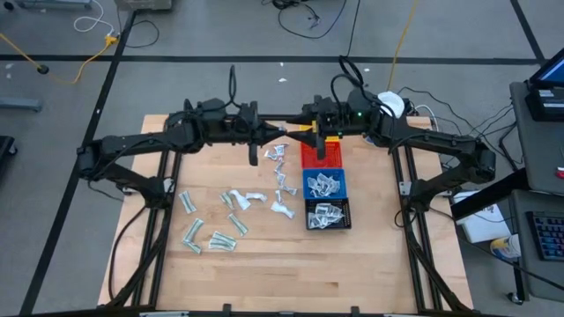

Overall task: Pick & Place First Aid Supplies
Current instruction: Put the orange ointment pack into the yellow bin

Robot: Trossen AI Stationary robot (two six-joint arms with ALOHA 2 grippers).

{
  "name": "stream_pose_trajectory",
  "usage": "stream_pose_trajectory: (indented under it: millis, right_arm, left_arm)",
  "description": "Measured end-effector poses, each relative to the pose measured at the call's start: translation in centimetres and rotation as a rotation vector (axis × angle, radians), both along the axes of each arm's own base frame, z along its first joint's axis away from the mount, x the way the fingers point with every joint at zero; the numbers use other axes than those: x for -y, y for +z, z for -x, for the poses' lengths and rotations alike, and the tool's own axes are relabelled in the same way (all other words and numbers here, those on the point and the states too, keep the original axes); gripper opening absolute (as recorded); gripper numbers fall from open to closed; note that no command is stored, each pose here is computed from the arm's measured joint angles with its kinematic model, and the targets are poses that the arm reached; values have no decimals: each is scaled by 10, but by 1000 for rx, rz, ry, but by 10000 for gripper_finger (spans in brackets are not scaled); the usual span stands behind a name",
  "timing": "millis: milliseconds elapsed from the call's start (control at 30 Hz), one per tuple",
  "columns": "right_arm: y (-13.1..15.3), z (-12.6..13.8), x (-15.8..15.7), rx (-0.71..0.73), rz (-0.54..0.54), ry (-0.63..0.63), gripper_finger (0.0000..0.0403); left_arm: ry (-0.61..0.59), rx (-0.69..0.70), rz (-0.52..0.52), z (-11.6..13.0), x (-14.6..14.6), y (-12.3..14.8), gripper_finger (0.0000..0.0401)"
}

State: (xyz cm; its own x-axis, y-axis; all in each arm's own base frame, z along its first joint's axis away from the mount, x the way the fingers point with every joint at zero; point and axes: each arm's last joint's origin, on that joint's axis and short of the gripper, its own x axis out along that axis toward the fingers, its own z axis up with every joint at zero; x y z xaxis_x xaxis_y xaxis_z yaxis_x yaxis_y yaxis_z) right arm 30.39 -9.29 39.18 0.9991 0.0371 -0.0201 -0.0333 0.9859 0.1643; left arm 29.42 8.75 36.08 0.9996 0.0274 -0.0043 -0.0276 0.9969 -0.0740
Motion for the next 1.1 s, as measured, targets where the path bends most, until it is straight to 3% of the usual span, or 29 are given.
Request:
stream_pose_trajectory:
  millis: [267, 367, 533, 667, 800, 1100]
  right_arm:
    - [0, 0, -1, -2, 0, 3, 182]
    - [0, 0, -1, -2, -4, 4, 133]
    - [0, 0, -1, -2, -6, 4, 17]
    - [0, 0, -1, -2, -6, 3, 5]
    - [0, 1, 2, -4, 2, -4, 2]
    - [-9, 16, 32, -94, -13, -29, 1]
  left_arm:
    - [-36, -15, 5, -20, -2, -2, 0]
    - [-36, -32, 11, -22, -2, -5, 0]
    - [-38, -16, 5, -22, 0, -2, 0]
    - [-15, -2, 7, -22, -1, -1, 0]
    - [-9, -2, 81, -21, -3, -1, 14]
    - [-113, -124, 328, -16, -10, -12, 126]
